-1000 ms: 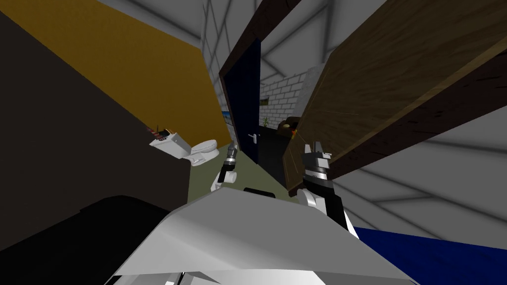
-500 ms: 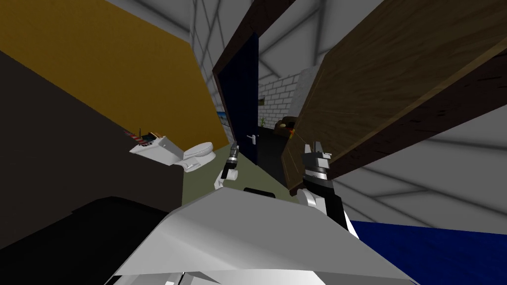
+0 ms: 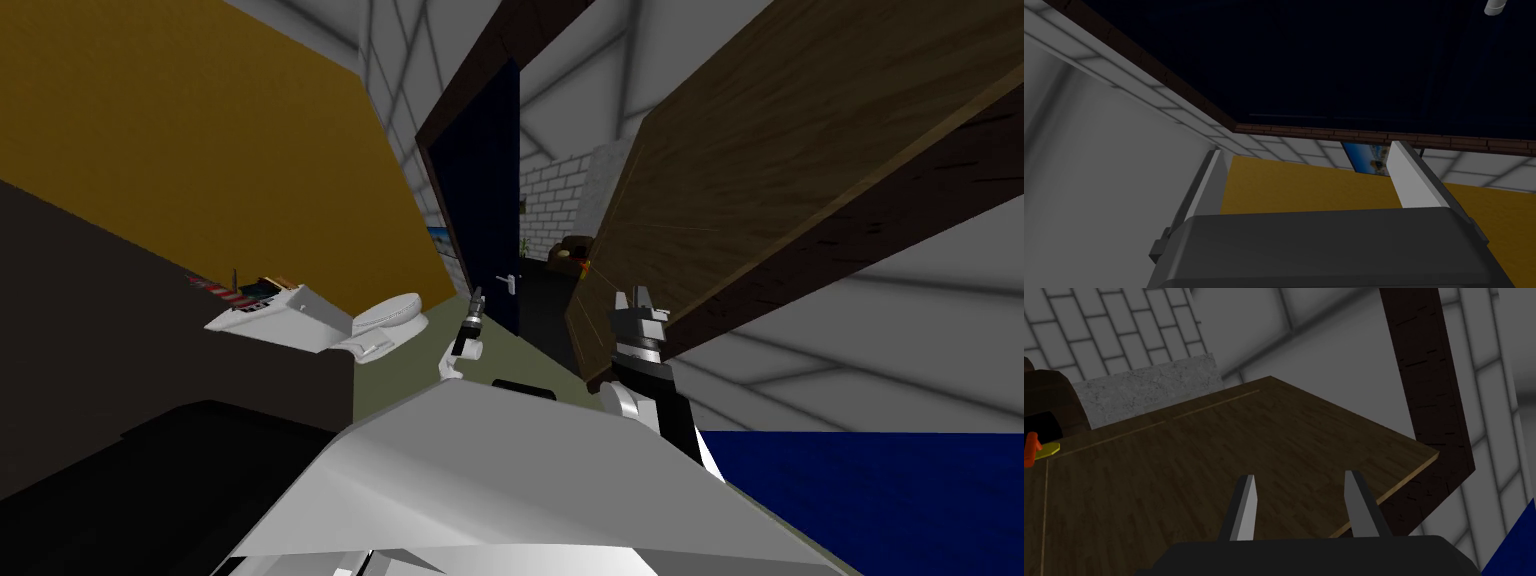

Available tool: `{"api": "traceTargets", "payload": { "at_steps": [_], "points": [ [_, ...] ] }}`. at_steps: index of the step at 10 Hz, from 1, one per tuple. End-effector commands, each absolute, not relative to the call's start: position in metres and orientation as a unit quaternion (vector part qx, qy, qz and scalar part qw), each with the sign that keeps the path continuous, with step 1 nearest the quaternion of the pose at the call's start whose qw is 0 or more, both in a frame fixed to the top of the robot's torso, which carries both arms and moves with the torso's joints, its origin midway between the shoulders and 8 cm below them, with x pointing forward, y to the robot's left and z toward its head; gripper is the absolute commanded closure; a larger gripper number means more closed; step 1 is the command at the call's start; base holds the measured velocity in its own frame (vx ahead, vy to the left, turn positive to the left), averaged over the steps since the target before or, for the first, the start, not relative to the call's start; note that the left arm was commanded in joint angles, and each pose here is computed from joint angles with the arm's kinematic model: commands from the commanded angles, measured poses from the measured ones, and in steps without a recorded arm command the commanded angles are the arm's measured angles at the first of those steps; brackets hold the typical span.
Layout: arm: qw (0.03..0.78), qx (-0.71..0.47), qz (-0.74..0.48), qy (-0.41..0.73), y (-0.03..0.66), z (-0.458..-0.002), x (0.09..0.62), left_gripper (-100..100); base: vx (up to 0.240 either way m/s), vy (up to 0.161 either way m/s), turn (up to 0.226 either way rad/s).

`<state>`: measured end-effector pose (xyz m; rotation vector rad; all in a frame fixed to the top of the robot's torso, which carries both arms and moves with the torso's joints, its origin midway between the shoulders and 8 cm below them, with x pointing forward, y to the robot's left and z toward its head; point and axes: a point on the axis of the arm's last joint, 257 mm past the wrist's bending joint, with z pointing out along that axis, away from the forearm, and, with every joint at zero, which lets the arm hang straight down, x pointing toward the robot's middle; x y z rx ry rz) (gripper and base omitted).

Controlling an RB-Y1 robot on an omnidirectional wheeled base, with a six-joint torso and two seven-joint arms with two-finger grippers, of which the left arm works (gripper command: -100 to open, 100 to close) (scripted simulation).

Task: Push the door open

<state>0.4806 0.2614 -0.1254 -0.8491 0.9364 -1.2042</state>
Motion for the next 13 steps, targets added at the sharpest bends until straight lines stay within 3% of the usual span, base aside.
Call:
{"api": "traceTargets", "payload": {
  "at_steps": [1,13],
  "points": [
    [0.638,-0.378,-0.525,0.417,0.263,-0.135,0.488,-100,0.066,0.116,-0.171],
    [0.598,-0.423,-0.506,0.455,0.26,-0.203,0.544,-100,0.04,0.124,-0.159]
  ]
}}
